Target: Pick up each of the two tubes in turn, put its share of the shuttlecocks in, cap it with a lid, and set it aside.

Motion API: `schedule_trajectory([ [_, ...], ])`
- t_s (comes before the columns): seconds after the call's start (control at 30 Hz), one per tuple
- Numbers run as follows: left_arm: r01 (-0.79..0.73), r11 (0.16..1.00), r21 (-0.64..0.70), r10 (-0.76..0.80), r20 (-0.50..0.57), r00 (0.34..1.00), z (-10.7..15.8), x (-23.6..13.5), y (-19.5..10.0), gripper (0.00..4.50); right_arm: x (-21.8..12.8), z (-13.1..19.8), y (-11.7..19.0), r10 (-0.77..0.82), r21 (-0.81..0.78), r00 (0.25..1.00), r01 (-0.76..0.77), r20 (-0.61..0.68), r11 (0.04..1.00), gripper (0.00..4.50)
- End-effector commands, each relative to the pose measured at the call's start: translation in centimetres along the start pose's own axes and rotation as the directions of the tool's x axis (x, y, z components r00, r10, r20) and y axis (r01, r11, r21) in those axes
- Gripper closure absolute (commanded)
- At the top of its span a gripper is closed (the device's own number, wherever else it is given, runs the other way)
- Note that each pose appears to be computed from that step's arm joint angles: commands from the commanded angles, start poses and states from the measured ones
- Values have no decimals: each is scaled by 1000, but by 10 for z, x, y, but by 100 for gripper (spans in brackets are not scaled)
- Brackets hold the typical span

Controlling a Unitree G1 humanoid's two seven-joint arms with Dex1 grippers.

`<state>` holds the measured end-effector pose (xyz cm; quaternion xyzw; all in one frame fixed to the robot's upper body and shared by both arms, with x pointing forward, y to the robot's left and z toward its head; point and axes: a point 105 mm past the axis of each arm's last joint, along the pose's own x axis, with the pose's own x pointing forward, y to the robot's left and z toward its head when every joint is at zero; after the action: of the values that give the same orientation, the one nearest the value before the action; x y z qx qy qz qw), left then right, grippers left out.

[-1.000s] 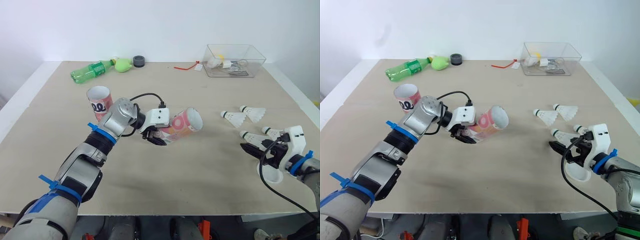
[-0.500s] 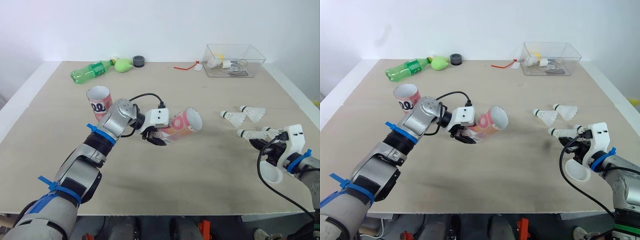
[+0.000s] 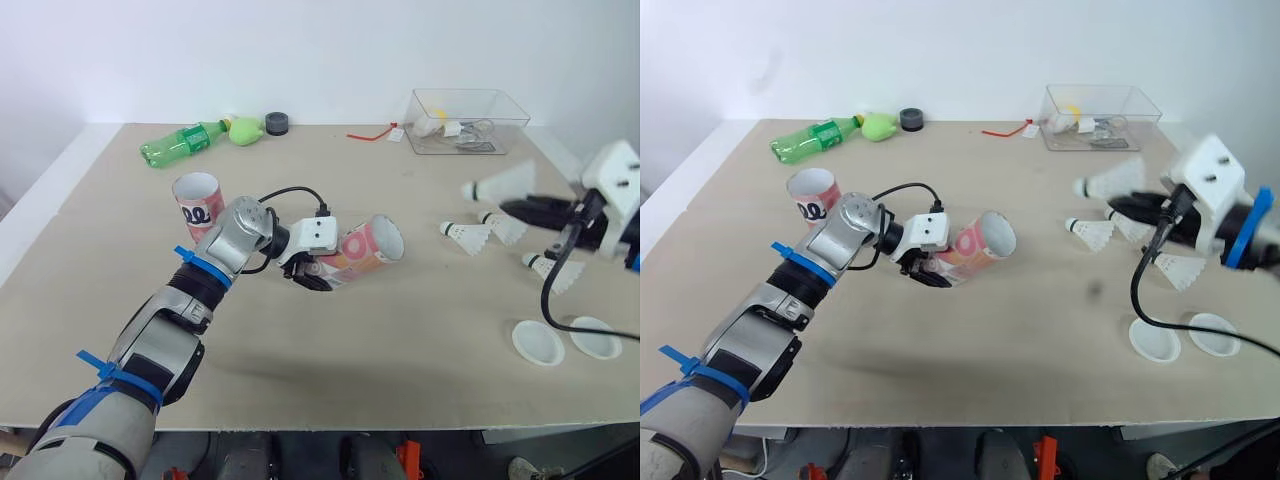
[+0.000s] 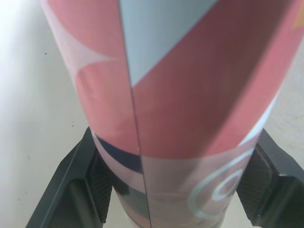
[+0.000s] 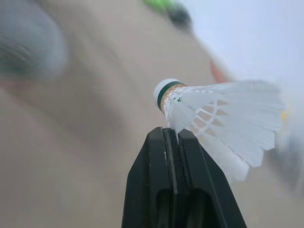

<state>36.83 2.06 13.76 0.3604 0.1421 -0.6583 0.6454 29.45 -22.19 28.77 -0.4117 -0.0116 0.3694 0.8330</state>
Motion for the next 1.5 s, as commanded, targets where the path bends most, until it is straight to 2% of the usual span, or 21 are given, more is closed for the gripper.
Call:
schedule_trajectory([
  [0.03,58,996,-73,-62,-49,997,-22,16,-14,151,12,21,23,187,-232,982,-180,10,956,447],
  [0.2,51,995,-88,-54,-26,998,-19,18,-13,151,23,31,39,306,-281,951,-281,48,918,447],
  [0.8,49,996,-73,-50,-23,998,-15,21,-14,151,60,13,48,408,-353,911,-364,57,862,447],
  [0.9,47,996,-74,-49,-25,999,-15,21,-14,151,62,15,49,424,-336,902,-377,80,863,374],
  [1.17,44,996,-78,-47,-35,998,-20,19,-14,151,55,35,39,387,-269,904,-333,184,904,49],
  [1.2,43,996,-78,-46,-37,998,-20,19,-14,151,51,38,35,367,-244,906,-315,210,917,23],
  [1.5,47,996,-71,-49,-39,998,-20,20,-13,151,34,41,16,250,-74,932,-239,262,968,23],
])
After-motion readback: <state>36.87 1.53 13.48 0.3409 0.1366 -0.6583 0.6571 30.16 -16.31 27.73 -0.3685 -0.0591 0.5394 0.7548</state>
